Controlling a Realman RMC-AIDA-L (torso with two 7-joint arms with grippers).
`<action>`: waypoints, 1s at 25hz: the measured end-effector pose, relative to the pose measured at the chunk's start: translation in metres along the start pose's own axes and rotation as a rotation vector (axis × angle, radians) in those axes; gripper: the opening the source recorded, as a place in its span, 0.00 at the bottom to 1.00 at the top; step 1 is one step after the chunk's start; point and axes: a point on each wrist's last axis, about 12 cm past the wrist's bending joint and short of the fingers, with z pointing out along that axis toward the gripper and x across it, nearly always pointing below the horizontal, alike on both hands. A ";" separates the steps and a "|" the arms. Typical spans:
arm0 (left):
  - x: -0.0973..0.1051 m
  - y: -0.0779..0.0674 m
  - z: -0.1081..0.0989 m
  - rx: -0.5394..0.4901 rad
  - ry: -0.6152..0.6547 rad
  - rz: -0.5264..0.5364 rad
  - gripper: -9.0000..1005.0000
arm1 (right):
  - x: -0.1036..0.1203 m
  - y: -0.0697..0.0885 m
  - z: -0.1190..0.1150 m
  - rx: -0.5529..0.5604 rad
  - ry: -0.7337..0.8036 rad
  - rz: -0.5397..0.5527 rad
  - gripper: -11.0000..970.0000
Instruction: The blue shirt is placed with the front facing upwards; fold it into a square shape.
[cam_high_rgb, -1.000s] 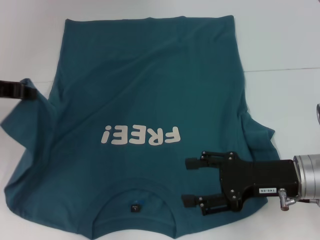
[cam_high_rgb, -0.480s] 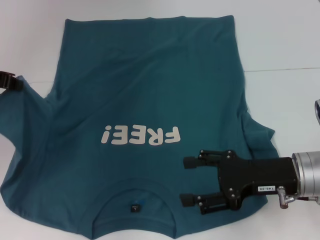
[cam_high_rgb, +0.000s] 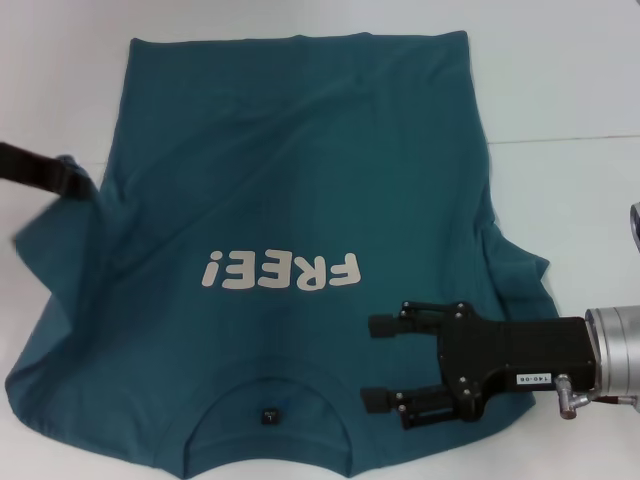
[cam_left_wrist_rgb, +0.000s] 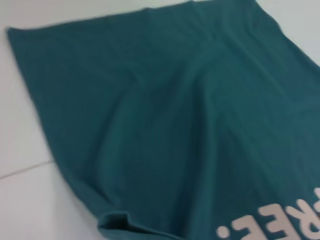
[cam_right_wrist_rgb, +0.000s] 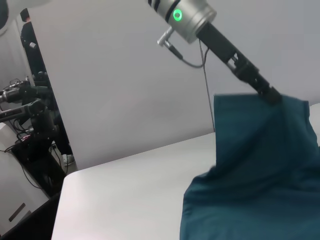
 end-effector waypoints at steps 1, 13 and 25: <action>0.002 -0.003 0.005 0.008 -0.003 -0.002 0.01 | 0.000 0.000 0.000 0.001 0.000 0.001 0.95; 0.038 -0.039 0.065 0.072 -0.042 -0.039 0.02 | -0.001 -0.002 0.001 0.003 0.004 -0.004 0.94; 0.036 -0.048 0.073 0.093 -0.182 0.047 0.27 | -0.004 -0.007 -0.003 0.041 -0.009 0.003 0.94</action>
